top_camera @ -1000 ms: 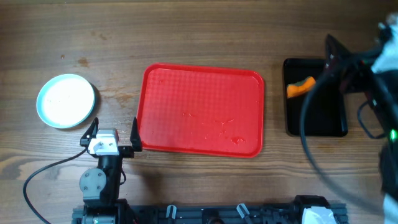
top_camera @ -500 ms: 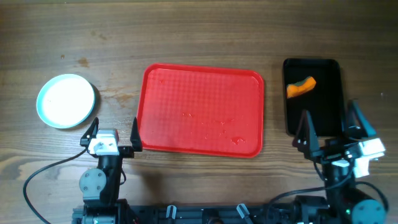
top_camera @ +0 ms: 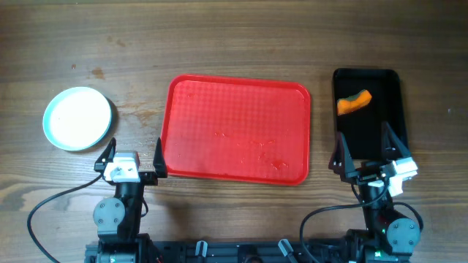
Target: Clean dirty plates on tray and stack at the side
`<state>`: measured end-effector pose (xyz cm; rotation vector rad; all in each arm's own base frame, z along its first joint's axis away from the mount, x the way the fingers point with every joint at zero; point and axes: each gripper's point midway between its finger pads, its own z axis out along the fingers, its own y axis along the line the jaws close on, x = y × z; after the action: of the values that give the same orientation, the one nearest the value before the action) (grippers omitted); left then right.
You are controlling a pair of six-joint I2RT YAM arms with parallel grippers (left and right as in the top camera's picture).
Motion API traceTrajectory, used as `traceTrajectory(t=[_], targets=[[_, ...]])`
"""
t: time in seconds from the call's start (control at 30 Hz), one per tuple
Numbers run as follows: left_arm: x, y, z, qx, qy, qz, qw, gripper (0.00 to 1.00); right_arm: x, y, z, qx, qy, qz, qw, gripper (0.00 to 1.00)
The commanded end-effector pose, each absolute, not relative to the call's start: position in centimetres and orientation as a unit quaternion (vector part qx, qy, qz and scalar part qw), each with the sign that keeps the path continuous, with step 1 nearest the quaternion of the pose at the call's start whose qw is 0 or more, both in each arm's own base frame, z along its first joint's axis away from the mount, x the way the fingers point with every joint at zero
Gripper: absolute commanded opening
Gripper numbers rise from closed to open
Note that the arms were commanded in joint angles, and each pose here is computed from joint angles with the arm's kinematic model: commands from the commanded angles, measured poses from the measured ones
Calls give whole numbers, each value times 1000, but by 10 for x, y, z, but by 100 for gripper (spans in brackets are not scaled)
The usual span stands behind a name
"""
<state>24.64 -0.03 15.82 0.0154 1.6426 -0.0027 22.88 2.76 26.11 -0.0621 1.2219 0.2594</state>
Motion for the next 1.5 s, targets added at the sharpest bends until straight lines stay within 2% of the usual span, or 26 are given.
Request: traceTrajectory(t=[0.0, 0.13, 0.33, 1.47], targets=[[246, -3, 157, 20, 733, -1, 680, 100, 234, 31, 242, -56, 601, 95, 791, 100], [246, -3, 157, 20, 733, -1, 680, 100, 243, 30, 180, -42, 699, 102, 707, 100], [246, -3, 157, 20, 733, -1, 680, 100, 242, 33, 180, -107, 691, 48, 713, 100], [246, -3, 157, 20, 733, -1, 680, 100, 242, 33, 180, -97, 693, 58, 713, 100]])
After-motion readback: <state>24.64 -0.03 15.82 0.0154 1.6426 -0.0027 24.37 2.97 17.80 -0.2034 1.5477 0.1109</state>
